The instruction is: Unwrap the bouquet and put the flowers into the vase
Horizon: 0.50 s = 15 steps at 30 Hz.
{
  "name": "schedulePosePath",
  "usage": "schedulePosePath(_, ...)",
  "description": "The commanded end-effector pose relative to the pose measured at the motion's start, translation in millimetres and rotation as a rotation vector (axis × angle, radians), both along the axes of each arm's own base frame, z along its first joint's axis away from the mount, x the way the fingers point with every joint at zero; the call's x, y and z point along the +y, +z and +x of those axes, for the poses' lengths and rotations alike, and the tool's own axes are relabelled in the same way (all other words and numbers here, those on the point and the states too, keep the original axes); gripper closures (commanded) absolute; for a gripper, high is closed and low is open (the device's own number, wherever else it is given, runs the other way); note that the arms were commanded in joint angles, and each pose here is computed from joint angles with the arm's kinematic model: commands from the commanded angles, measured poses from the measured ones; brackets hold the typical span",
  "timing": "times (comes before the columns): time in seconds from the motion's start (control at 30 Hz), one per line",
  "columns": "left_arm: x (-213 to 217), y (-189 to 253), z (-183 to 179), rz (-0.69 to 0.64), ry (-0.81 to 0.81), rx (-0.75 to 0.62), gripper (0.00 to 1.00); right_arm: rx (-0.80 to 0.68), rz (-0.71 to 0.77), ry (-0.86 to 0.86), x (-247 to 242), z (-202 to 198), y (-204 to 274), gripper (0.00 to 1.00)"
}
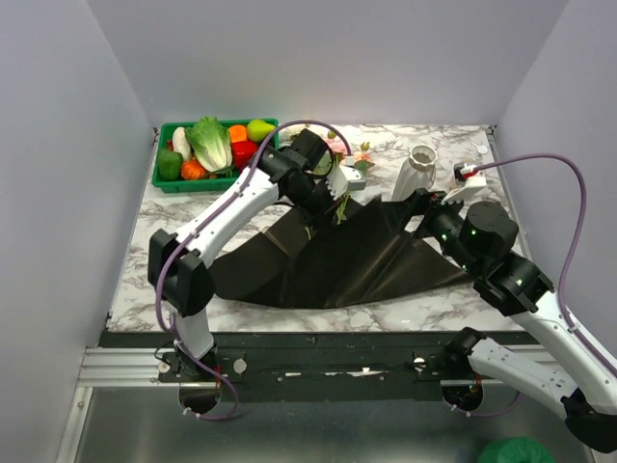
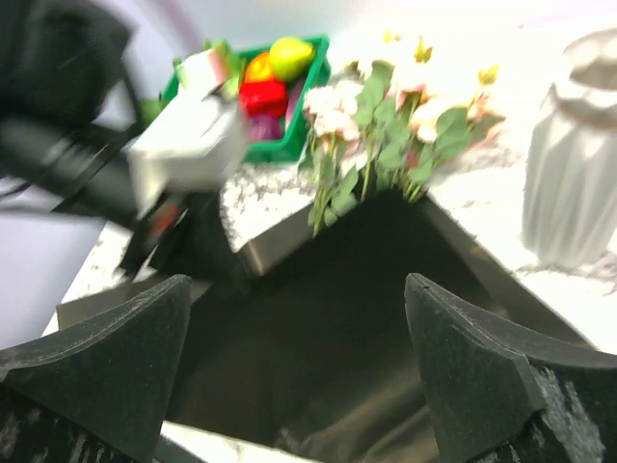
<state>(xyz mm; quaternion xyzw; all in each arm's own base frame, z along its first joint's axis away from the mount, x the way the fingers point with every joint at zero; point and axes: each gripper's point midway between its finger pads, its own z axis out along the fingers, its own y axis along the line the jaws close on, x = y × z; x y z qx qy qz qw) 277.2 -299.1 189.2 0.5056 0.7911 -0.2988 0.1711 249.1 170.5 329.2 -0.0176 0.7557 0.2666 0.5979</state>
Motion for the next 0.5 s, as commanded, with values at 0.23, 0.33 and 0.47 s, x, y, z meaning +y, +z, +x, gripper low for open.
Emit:
schedulePosePath(0.23,30.0,32.8,-124.0,-0.030,-0.505,-0.099,1.00,-0.142,-0.055,-0.159,-47.9,-4.8,62.7,0.02)
schedulePosePath(0.33,41.2,41.9,-158.4,-0.093,-0.638,-0.151,1.00,-0.121,-0.068,-0.164,-48.9,-4.8,55.4,0.03)
schedulePosePath(0.47,53.8,37.1,-195.8,-0.093,-0.805,-0.174,0.99,-0.057,-0.064,-0.174,-45.4,-1.3,35.6,0.04)
